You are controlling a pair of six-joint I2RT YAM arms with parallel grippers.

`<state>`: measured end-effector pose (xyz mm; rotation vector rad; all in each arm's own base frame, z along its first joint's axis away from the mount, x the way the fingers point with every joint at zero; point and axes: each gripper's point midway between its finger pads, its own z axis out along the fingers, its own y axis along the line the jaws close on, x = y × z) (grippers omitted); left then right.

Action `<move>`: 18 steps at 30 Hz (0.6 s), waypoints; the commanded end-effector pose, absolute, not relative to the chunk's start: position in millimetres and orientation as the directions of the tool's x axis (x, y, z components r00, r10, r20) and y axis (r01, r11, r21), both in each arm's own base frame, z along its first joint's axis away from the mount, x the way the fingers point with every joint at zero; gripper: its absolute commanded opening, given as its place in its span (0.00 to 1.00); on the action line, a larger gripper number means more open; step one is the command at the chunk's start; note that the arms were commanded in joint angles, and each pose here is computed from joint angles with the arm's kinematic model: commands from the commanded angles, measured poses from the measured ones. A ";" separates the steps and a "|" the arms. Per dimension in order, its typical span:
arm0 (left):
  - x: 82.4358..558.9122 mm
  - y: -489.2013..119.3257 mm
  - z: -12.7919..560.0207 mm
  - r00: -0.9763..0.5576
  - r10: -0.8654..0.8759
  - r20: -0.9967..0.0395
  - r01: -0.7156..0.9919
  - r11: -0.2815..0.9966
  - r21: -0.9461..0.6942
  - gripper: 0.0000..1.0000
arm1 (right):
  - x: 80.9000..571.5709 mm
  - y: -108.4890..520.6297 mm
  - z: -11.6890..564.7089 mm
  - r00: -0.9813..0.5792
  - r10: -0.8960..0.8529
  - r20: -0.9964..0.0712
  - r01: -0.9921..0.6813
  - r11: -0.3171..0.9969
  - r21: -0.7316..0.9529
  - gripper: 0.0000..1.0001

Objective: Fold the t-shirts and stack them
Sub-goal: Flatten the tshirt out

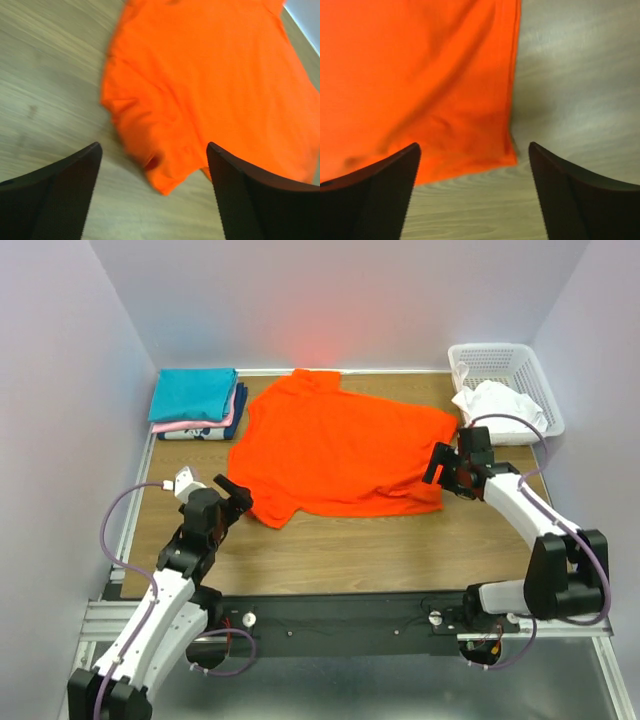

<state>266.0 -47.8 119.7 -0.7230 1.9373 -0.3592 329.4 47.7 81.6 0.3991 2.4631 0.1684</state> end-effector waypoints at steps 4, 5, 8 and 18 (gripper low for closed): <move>250.2 -78.7 166.4 -0.299 -0.736 -0.607 -0.262 0.675 -0.689 0.98 | 320.0 44.3 122.5 -0.648 0.407 -0.643 0.279 0.913 0.297 1.00; 250.6 -77.1 171.9 -0.290 -0.734 -0.614 -0.261 0.678 -0.687 0.98 | 318.7 45.3 125.2 -0.645 0.409 -0.645 0.274 0.912 0.305 1.00; 252.3 -69.4 189.8 -0.248 -0.729 -0.638 -0.265 0.684 -0.680 0.98 | 313.3 51.6 131.0 -0.644 0.411 -0.645 0.244 0.910 0.337 1.00; 312.8 -125.4 196.5 -0.374 -0.579 -0.725 -0.034 0.789 -0.613 0.98 | 292.3 111.8 100.4 -0.783 0.290 -0.551 0.086 0.927 0.366 1.00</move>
